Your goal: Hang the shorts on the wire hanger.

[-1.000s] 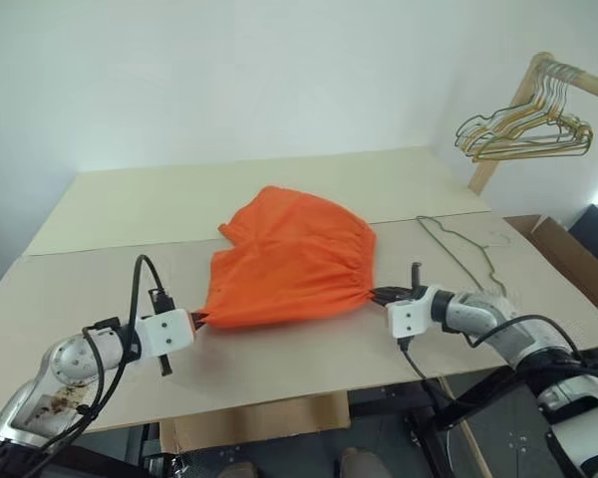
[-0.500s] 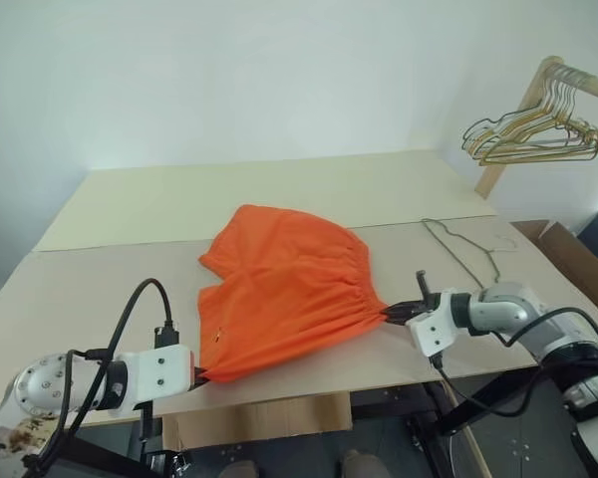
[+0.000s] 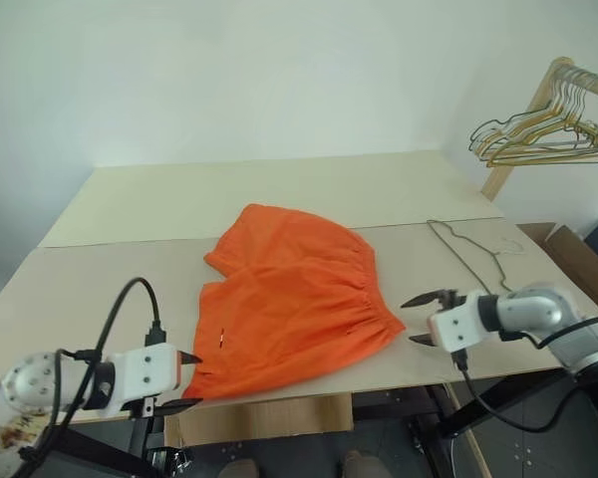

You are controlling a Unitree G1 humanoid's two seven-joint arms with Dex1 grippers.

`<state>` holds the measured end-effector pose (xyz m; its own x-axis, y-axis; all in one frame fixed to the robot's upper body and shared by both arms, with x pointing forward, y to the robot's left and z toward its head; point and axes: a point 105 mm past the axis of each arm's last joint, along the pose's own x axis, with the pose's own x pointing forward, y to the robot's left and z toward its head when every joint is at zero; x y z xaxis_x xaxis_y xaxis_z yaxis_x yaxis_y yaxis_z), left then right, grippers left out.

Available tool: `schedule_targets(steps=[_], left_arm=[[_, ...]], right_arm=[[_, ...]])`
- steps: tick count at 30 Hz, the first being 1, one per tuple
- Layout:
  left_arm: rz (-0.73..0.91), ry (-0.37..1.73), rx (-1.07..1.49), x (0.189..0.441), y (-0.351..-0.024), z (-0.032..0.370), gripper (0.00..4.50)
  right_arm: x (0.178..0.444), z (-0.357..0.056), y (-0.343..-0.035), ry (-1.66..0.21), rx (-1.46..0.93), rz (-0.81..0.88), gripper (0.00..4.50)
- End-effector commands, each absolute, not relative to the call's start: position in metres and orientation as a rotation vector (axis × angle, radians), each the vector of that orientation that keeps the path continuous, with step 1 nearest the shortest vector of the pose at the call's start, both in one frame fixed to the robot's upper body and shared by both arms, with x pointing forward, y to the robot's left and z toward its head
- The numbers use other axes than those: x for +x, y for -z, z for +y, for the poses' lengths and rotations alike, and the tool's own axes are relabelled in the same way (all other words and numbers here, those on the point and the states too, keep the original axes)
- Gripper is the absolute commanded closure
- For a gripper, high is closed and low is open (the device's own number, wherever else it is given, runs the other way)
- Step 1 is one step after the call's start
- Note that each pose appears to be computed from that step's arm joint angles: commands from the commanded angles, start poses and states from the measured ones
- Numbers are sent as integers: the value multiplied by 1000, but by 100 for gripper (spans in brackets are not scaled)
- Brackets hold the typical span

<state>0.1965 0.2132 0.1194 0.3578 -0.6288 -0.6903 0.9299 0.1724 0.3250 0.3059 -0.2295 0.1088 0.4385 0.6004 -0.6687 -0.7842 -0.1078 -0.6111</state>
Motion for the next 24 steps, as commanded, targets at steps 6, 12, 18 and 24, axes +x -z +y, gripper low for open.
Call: schedule_targets(steps=[6, 12, 18, 24], left_arm=[[248, 1163, 553, 209, -185, 205, 5], [35, 1263, 324, 217, -220, 163, 5], [41, 1300, 330, 218, -213, 143, 5], [-11, 1311, 276, 217, -217, 135, 5]], right_arm=[[379, -317, -167, -526, -709, 299, 5], [398, -340, -147, -289, -355, 423, 5], [400, -343, -115, -161, -279, 545, 5], [394, -343, -94, -162, -328, 627, 5]])
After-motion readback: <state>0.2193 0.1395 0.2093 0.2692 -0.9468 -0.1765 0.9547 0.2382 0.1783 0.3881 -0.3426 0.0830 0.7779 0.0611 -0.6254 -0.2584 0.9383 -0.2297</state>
